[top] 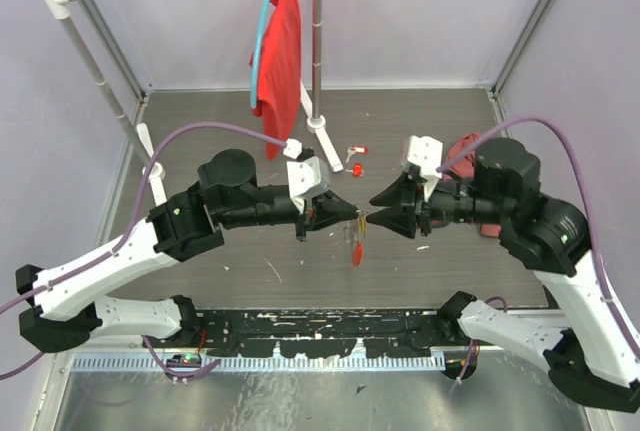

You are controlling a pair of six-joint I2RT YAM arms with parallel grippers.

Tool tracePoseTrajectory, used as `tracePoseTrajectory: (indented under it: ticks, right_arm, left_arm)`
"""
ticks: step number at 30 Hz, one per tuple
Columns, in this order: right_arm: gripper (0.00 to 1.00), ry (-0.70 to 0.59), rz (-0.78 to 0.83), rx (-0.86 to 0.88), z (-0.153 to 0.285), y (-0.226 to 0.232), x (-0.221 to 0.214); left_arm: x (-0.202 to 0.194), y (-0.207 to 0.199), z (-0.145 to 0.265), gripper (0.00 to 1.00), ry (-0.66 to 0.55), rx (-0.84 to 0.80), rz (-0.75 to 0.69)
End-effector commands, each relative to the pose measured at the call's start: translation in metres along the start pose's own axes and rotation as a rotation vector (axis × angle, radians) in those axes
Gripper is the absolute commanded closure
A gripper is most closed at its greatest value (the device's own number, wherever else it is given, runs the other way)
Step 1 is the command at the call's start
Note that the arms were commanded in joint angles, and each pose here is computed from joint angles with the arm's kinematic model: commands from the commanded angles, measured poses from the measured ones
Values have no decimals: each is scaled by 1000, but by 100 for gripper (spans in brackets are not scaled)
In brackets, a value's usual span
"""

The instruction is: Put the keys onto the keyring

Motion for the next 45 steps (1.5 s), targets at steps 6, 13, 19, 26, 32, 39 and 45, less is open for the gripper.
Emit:
tracePoseTrajectory:
  ticks: [6,13,19,26,32,39,45]
  right_arm:
    - [59,-356,58,-6,14,15,28]
    - [59,-436,52,81,8,22,31]
    - [60,-466,54,112,6,23,35]
    - [63,-479,61,146,8,28,37]
    - [69,-484,59,160,8,29,37]
    - [80,-476,52,177,5,29,37]
    - [79,-466,46,182,3,29,36]
  left_arm:
    - [29,-5,16,100,-239,48,85]
    - [39,-11,20,100,-334,15,128]
    - [46,-14,23,100,-389,-13,136]
    - [52,-16,25,100,-428,-20,139]
    - [54,-16,23,100,-457,-30,156]
    - [57,-17,22,100,-471,-44,160]
    - [57,-17,21,100,-468,-48,157]
Point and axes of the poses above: each gripper's point midway between its finger pads, its own z axis back along the fingers, its own y axis along the line the jaws close on, x = y × z, the point moved 7 cm from there along z, back along the fingers, and after that the axes turned 7 degrees about -z, right-handed, at the moved point
